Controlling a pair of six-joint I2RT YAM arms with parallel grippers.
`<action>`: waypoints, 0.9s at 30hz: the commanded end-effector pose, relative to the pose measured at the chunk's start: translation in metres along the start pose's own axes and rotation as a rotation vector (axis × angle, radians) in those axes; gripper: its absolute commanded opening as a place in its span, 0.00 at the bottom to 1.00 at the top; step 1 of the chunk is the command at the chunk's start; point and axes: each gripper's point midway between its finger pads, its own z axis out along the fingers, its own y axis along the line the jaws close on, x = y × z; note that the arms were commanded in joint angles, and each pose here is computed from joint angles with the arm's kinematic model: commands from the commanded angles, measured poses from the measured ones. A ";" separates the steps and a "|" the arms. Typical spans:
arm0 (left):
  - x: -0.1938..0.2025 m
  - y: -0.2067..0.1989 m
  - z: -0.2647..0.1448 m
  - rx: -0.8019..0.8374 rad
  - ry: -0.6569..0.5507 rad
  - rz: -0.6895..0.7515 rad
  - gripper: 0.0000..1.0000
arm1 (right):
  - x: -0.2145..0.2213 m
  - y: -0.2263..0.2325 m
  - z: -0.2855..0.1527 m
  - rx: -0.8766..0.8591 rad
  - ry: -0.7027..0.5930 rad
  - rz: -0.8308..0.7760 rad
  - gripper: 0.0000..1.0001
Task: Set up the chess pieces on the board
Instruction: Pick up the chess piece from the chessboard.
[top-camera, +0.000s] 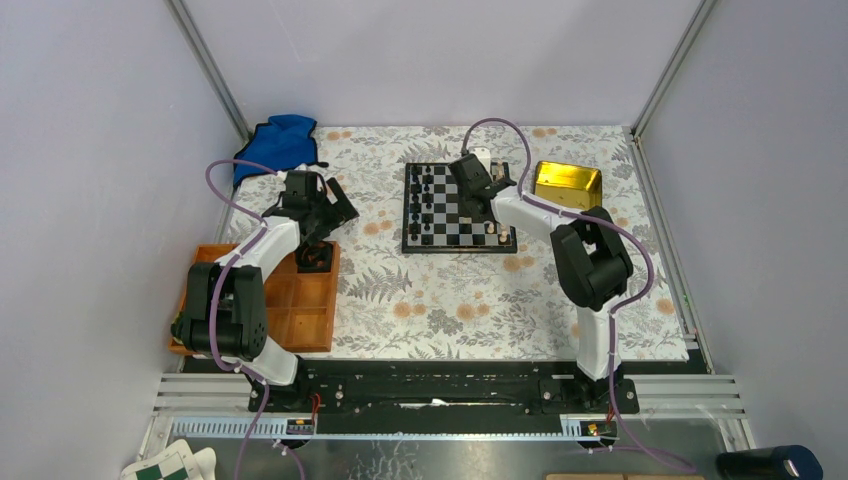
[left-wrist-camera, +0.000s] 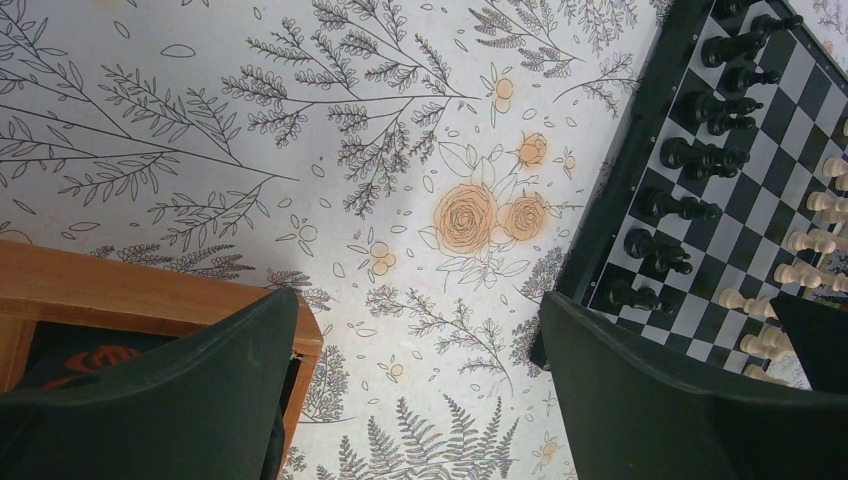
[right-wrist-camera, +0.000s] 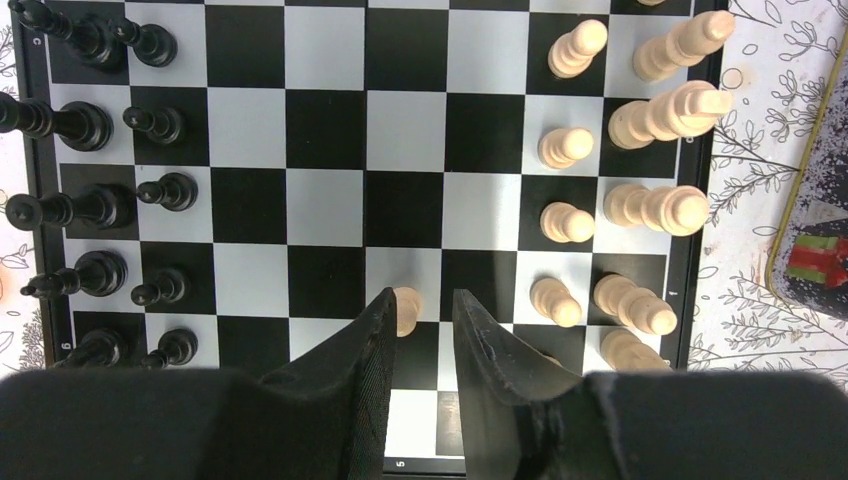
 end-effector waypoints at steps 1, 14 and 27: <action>-0.018 -0.010 -0.002 0.037 -0.055 0.014 0.99 | -0.017 0.015 -0.004 -0.061 -0.018 0.030 0.34; -0.018 -0.010 -0.001 0.034 -0.054 0.014 0.99 | -0.009 0.018 0.005 -0.081 0.017 0.029 0.34; -0.018 -0.009 0.001 0.031 -0.048 0.013 0.99 | -0.002 0.013 0.010 -0.069 0.035 0.022 0.26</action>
